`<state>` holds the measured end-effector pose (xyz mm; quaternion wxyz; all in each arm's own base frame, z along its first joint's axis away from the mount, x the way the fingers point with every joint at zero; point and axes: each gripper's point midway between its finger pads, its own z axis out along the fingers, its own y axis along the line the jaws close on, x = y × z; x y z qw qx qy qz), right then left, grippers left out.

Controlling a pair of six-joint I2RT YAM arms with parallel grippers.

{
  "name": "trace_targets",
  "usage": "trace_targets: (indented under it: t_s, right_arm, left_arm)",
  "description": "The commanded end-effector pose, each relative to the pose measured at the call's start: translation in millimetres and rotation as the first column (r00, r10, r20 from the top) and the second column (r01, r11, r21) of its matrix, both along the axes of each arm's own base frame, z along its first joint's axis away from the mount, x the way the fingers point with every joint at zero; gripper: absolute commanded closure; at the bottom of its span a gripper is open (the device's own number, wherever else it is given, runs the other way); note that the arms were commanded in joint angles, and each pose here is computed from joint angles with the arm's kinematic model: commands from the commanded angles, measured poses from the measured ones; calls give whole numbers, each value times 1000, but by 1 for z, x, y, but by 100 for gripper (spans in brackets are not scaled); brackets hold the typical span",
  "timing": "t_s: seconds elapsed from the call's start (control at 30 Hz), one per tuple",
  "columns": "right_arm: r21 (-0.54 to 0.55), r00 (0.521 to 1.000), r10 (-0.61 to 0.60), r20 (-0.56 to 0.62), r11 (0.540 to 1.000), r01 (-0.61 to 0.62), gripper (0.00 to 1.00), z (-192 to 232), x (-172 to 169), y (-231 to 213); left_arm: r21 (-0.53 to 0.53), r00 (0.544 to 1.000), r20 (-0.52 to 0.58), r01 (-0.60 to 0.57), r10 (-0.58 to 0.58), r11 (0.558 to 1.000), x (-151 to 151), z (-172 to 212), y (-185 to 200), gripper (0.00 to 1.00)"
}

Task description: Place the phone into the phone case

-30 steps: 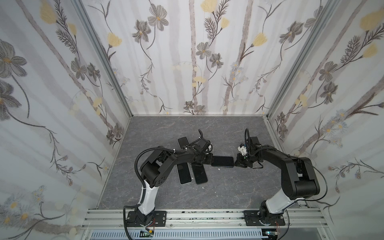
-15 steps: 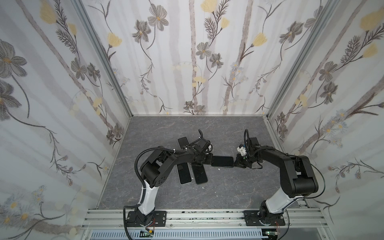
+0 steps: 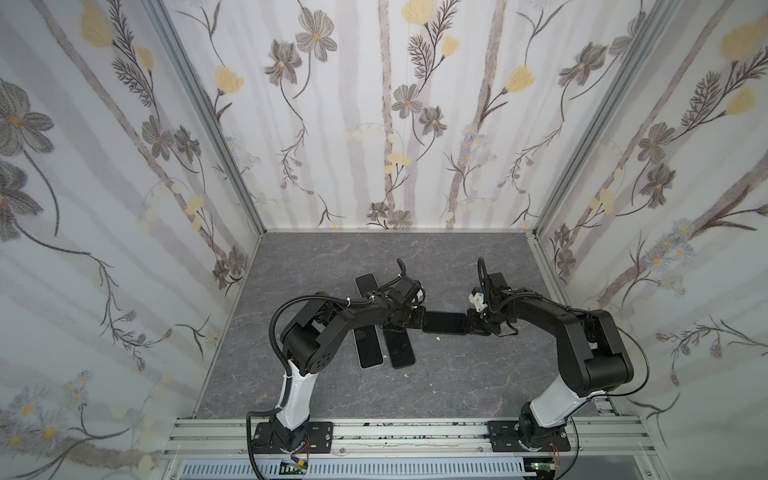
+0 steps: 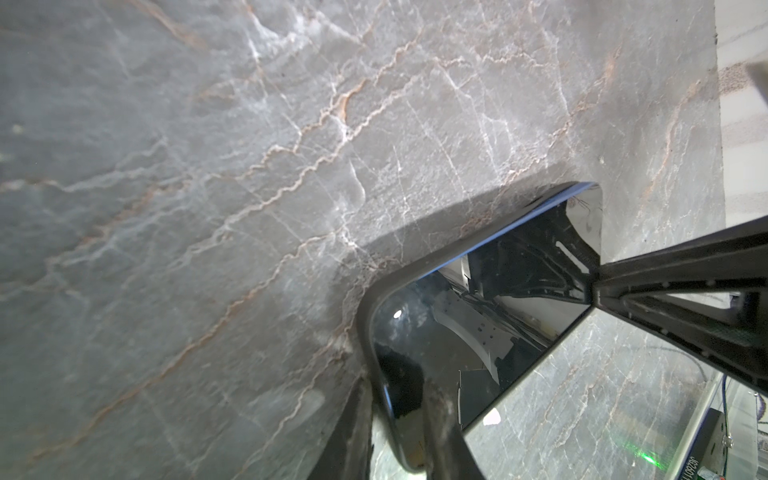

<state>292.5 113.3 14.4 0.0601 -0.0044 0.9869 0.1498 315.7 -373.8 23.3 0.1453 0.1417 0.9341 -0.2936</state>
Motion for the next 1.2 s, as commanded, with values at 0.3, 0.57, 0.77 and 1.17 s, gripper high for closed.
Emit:
trace_targets:
  t_s: [0.3, 0.57, 0.77, 1.17]
  right_arm:
    - [-134, 1000, -1, 13, 991, 3, 81, 2, 1, -10]
    - [23, 976, -38, 213, 999, 34, 76, 77, 49, 9]
    - [82, 985, -54, 163, 996, 41, 81, 63, 67, 4]
    - [101, 997, -26, 72, 995, 18, 86, 32, 64, 11]
  left_arm:
    - [37, 999, -39, -10, 12, 999, -7, 0, 7, 76]
    - [-36, 999, 25, -41, 42, 998, 13, 41, 2, 71]
    - [-42, 999, 20, -50, 51, 998, 26, 40, -1, 69]
    - [-27, 998, -28, -51, 50, 998, 19, 17, 2, 69]
